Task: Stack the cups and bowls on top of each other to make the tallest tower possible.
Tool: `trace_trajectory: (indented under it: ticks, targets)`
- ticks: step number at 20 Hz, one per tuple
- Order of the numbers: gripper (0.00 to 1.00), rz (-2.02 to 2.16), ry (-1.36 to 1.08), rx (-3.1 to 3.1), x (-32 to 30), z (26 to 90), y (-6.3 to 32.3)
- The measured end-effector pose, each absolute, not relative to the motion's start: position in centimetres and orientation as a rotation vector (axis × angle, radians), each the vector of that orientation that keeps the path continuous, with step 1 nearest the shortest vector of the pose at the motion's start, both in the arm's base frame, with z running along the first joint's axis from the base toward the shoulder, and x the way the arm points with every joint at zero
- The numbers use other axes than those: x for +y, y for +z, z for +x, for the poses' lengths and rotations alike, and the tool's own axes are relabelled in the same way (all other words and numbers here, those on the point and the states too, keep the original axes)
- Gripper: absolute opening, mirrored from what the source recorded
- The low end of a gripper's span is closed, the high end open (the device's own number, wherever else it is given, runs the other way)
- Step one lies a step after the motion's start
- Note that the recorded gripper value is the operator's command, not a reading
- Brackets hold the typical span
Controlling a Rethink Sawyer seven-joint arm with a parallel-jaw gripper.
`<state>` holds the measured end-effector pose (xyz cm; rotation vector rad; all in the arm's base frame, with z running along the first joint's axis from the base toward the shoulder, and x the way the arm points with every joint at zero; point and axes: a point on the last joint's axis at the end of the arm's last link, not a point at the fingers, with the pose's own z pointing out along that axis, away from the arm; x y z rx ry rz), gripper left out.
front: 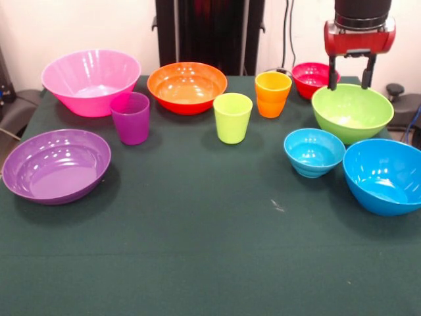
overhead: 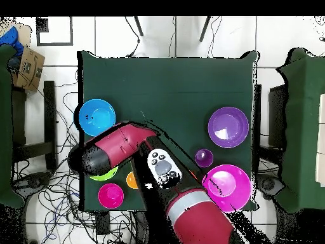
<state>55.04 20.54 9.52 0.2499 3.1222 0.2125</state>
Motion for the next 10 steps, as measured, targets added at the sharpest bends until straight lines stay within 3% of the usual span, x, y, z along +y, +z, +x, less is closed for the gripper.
trace_trajectory:
  ticks: [10]
  targets:
    - [1.0, 0.318, 0.248, 3.104, 18.0, 56.5, 10.0]
